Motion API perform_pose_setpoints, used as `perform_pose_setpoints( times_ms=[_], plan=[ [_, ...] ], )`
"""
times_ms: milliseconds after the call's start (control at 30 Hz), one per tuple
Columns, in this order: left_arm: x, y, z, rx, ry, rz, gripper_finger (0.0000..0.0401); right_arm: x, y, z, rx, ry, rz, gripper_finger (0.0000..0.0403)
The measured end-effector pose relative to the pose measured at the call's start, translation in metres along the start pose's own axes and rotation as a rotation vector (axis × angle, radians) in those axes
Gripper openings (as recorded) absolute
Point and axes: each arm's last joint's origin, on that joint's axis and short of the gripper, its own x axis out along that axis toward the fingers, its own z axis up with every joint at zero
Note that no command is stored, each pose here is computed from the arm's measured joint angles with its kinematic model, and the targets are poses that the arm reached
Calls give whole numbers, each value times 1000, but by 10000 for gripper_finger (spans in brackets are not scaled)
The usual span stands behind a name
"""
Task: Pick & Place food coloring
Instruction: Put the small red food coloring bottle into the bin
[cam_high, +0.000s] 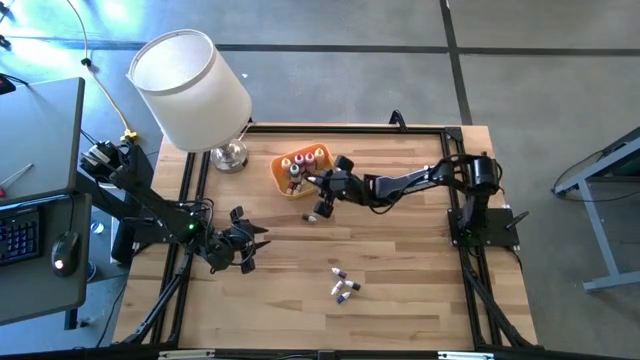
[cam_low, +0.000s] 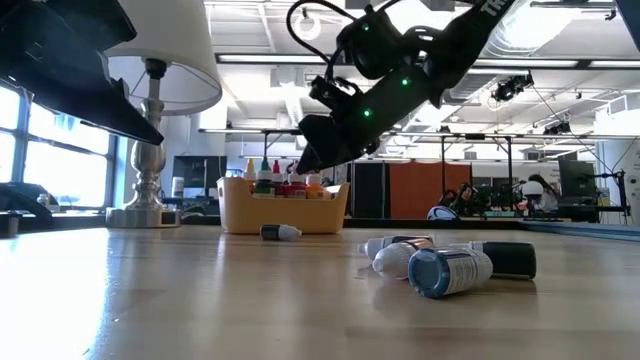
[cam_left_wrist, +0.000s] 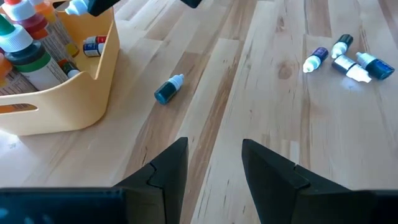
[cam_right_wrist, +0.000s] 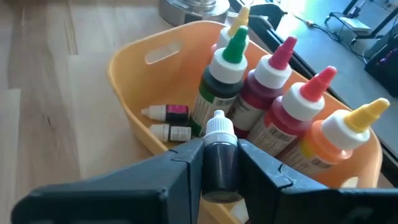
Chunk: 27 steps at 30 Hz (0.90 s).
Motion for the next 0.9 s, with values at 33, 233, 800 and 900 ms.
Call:
perform_pose_setpoints(
  times_ms=[33,233,800,900],
  plan=[
    [0,0,0,0,0,0,149,0,-1,0,0,-1,-2,81],
    [0,0,0,0,0,0,149,3,-8,0,11,3,-14,86],
    [0,0,0,-1,0,0,149,3,-8,0,12,3,-18,83],
    [0,0,0,-1,0,0,149,4,-11,0,16,4,-26,83]
  ],
)
